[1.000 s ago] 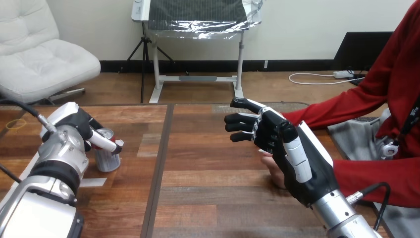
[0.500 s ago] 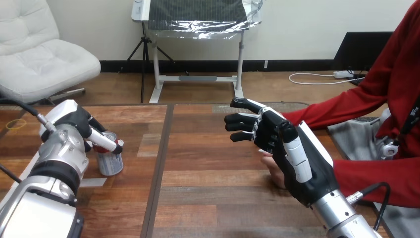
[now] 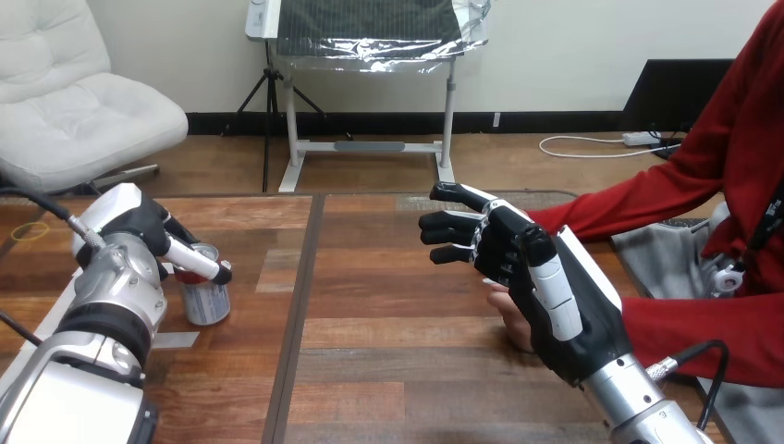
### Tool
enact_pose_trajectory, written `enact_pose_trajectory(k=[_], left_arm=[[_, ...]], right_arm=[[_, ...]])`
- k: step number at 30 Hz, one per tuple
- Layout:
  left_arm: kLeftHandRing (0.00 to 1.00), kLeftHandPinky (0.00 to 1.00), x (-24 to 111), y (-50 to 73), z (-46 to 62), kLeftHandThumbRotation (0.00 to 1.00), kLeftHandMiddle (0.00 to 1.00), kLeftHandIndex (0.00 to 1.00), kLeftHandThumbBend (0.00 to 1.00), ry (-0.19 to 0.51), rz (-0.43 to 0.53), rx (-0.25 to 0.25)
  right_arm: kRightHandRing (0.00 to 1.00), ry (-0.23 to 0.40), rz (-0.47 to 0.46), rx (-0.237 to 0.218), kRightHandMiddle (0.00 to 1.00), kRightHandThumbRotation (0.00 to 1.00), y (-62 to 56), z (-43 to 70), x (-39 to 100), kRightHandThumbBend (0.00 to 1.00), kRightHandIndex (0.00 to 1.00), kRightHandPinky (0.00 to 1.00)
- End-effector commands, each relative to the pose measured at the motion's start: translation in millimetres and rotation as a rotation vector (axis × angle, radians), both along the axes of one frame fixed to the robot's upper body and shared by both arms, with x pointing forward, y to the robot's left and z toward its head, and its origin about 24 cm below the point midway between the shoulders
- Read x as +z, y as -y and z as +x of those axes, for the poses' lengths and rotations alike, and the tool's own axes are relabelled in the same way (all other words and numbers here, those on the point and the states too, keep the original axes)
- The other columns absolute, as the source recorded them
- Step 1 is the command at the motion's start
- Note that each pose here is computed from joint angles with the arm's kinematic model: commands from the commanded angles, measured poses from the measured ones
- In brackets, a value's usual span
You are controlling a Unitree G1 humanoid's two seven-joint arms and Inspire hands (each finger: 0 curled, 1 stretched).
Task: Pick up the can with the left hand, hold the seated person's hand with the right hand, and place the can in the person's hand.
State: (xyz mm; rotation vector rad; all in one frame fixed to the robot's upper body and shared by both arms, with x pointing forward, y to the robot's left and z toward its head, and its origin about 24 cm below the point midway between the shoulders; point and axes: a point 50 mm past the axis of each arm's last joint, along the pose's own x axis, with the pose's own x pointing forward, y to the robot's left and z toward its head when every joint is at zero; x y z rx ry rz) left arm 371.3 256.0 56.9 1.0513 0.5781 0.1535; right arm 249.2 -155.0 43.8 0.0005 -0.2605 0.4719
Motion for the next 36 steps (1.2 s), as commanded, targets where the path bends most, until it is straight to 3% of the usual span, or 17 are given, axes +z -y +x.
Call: enact_pose_trajectory(k=[1,13,36], left_arm=[[0.37,0.28,25.4,9.3,14.2,0.0,0.45,0.47,0.73,0.113,0.016,-0.029],[0.44,0.34,24.6,8.8,13.7,0.0,0.5,0.47,0.74,0.115,0.036,-0.031],[0.46,0.38,24.6,9.2,13.7,0.0,0.51,0.47,0.76,0.131,0.036,-0.039]], right_arm=[[0.76,0.102,0.006,0.017,0.76,1.0,-3.0,10.6,23.8,0.81,0.84,0.72],[0.76,0.099,0.008,0.012,0.76,1.0,-2.8,10.5,23.5,0.82,0.83,0.72],[0.76,0.105,0.006,0.01,0.76,1.0,-2.4,11.0,22.9,0.82,0.83,0.72]])
